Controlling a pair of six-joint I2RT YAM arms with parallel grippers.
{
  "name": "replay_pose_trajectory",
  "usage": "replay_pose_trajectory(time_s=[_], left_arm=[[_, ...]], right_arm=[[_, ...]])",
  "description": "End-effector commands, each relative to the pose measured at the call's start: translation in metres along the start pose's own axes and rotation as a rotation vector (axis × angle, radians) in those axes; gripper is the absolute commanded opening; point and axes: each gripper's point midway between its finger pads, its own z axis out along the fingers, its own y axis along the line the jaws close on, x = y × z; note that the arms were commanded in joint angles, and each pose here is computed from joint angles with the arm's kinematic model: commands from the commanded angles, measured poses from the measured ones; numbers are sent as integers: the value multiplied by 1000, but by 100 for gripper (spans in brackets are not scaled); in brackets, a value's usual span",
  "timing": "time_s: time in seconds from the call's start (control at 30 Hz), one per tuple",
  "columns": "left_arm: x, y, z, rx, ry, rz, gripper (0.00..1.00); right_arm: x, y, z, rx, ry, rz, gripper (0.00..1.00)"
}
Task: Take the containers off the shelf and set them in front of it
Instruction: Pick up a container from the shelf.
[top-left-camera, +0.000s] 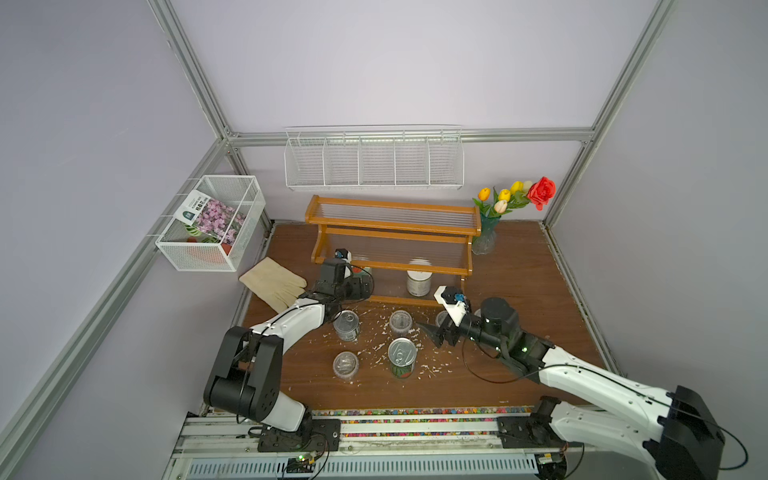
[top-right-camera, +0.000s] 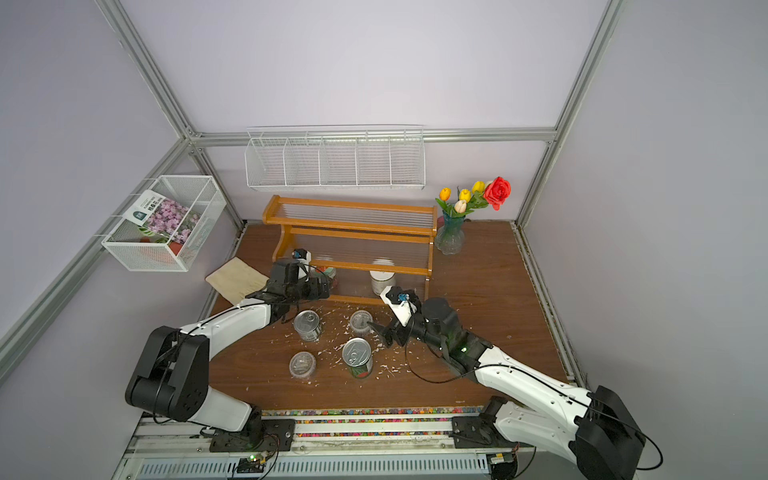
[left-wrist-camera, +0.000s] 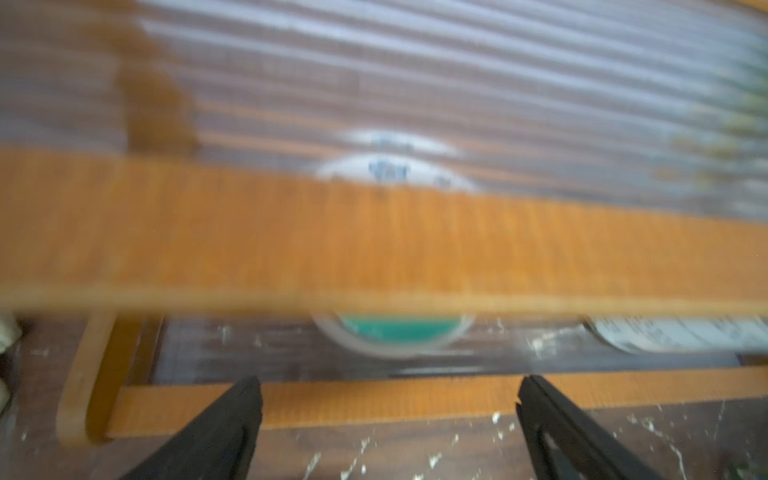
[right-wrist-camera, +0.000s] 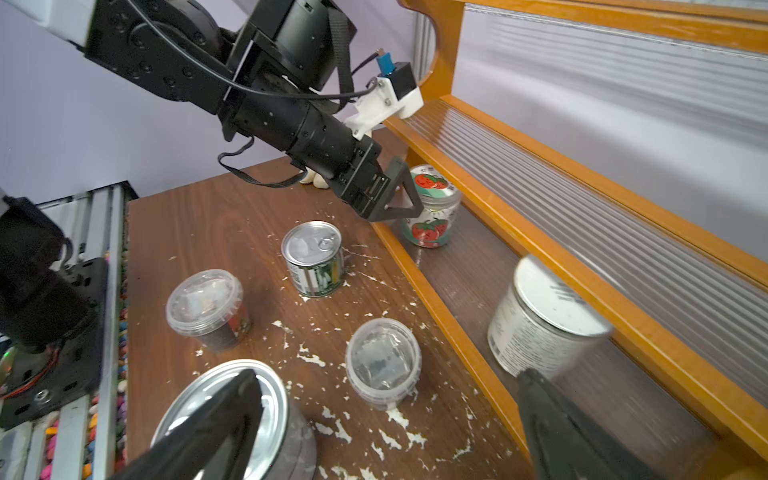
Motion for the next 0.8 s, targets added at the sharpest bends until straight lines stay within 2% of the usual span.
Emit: replay_pose_trajectory(time_s=[0.0, 0.53, 0.77], left_arm=[[-30, -3, 6, 6, -87, -10, 100], [-31, -7, 43, 42, -98, 3, 99], [-32, -9, 37, 47, -108, 21, 80]], right_arm=[[-6, -18, -10, 62, -1, -3, 98], [-7, -55, -28, 128, 8, -7, 98], [-8, -57, -30, 133, 7, -11, 98]])
